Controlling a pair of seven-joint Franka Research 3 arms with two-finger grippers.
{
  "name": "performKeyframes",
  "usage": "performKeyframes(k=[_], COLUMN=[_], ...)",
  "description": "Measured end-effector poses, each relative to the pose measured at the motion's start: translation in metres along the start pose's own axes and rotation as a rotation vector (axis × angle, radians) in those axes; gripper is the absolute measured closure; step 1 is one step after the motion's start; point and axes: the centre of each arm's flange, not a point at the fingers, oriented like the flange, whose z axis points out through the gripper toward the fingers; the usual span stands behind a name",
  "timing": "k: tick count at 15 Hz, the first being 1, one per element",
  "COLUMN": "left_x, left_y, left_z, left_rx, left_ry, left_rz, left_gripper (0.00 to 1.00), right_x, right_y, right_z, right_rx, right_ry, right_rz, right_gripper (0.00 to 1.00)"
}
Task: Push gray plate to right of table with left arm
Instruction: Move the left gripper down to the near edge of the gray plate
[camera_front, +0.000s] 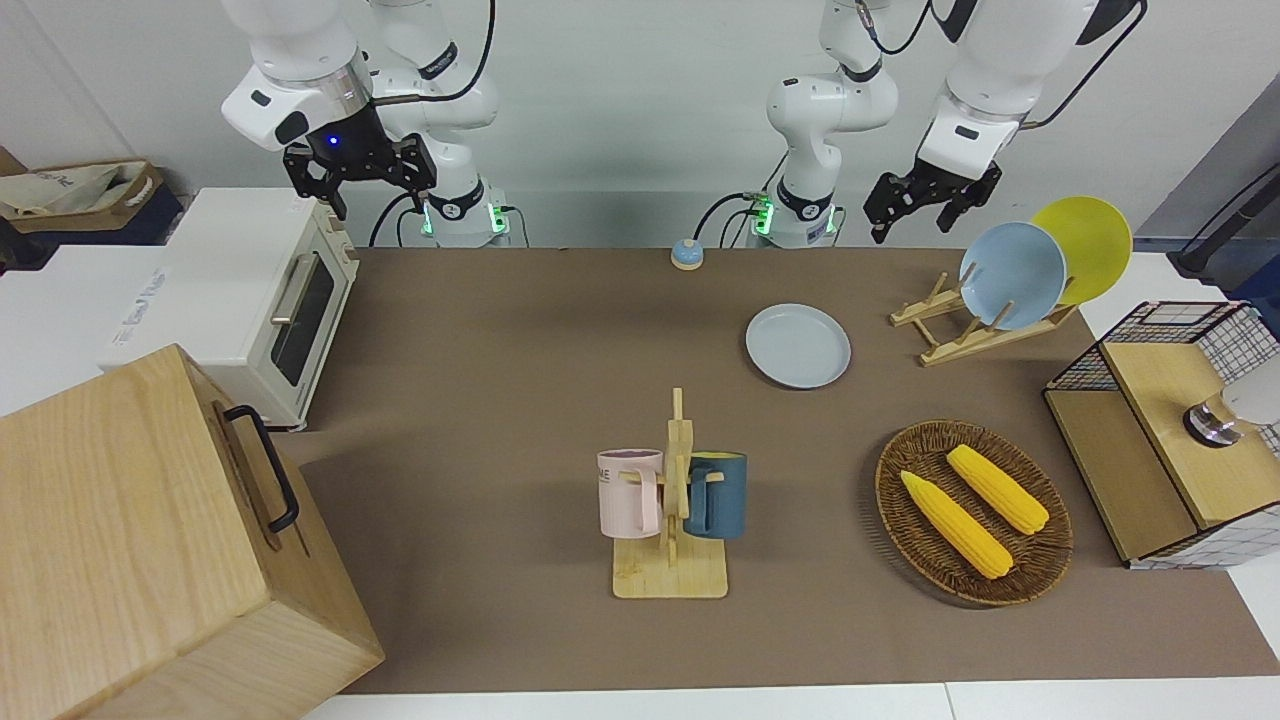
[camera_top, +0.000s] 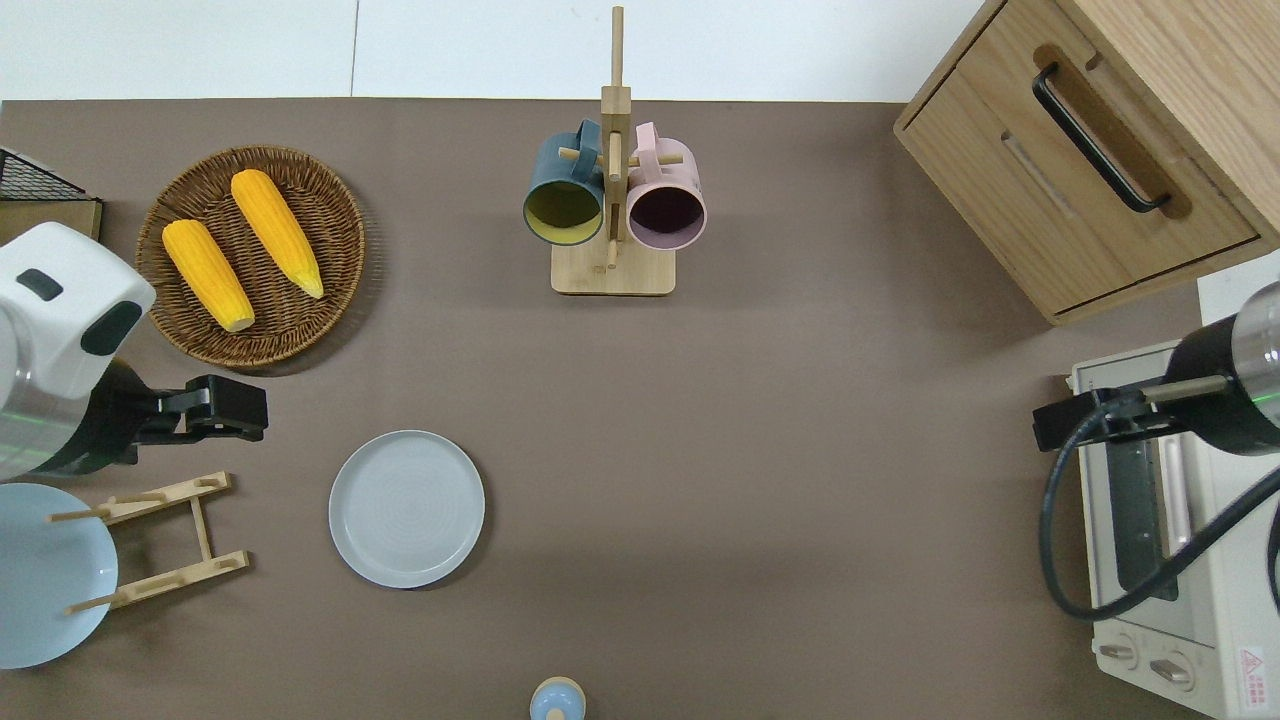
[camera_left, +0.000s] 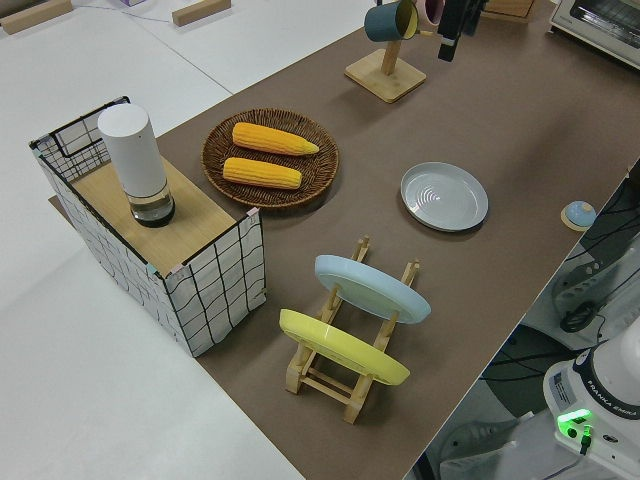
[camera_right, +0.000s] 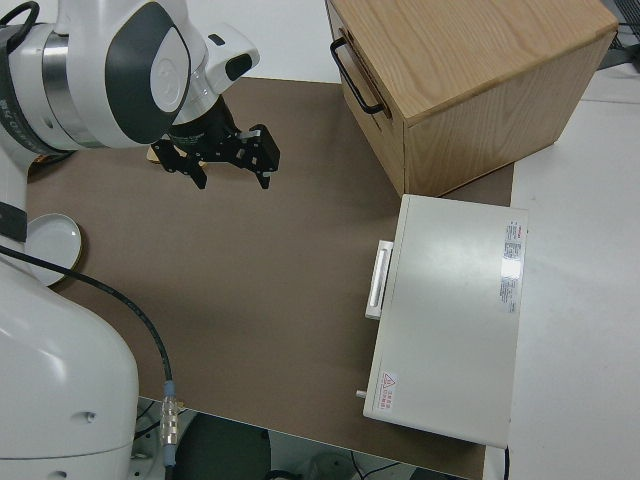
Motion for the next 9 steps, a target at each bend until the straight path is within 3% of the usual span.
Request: performKeyframes(k=[6,9], left_x=[-0.024,-0.041], left_y=[-0.021,-0.026], left_z=[0.082,0.153], left_rx=[0.0,0.0], left_ry=[0.075,0.111], left_rz=[0.003,0.0], left_gripper=[0.0,0.0], right_x=[0.0,0.0], right_y=[0.0,0.0], right_z=[0.0,0.0], right_rx=[0.0,0.0], right_ry=[0.0,0.0], right_rz=[0.0,0.0], right_gripper=[0.01,0.01])
